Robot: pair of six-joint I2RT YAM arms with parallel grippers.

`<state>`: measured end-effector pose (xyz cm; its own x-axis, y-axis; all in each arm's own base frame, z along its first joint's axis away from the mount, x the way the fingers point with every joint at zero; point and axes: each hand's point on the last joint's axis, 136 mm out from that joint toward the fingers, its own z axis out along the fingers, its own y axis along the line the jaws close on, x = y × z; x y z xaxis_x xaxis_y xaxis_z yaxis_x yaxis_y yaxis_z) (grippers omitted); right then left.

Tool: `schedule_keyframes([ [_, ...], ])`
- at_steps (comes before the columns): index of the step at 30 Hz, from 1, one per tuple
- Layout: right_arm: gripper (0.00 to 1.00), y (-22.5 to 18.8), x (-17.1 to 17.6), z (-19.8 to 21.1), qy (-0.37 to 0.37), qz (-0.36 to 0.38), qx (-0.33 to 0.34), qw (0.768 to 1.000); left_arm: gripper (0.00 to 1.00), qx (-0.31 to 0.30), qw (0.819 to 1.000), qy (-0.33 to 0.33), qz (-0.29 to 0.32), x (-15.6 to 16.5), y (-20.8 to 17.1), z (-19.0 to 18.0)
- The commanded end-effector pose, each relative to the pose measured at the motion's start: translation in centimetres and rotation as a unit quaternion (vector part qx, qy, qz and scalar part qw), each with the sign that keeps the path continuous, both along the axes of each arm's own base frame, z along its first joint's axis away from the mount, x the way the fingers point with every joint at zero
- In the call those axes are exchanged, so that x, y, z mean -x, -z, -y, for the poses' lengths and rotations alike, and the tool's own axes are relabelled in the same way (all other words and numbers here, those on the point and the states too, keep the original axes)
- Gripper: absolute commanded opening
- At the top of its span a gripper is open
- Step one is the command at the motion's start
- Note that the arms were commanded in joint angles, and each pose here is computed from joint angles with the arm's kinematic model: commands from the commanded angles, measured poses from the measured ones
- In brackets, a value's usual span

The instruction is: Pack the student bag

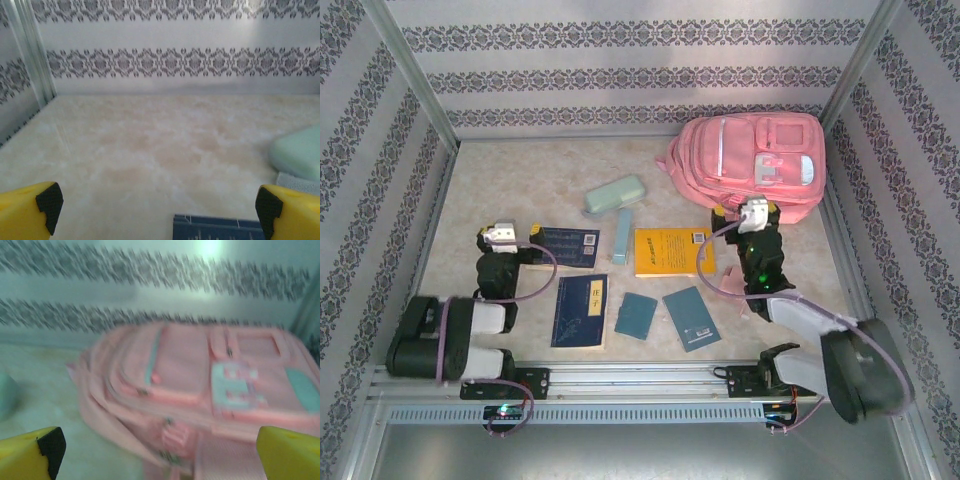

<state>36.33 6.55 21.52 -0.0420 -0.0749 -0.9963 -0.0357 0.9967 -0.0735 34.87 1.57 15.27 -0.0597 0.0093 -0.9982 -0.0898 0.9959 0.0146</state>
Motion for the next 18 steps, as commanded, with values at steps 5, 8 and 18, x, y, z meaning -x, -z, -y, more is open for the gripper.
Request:
schedule_keyframes([
  [5,0.98,-6.3,4.5,-10.5,-0.153,-0.022,0.031,0.988,1.0,-0.027,0.999,0.045,0.003,-1.2,-6.6,2.1],
  [8,0.98,-6.9,6.3,-12.8,-0.193,-0.073,-0.017,0.978,1.0,-0.011,0.998,0.059,0.011,-1.2,-9.1,4.1],
  [18,0.98,-7.1,10.4,-14.3,-0.236,-0.206,0.003,0.95,1.0,0.054,0.967,0.018,-0.248,1.1,-9.8,9.7],
])
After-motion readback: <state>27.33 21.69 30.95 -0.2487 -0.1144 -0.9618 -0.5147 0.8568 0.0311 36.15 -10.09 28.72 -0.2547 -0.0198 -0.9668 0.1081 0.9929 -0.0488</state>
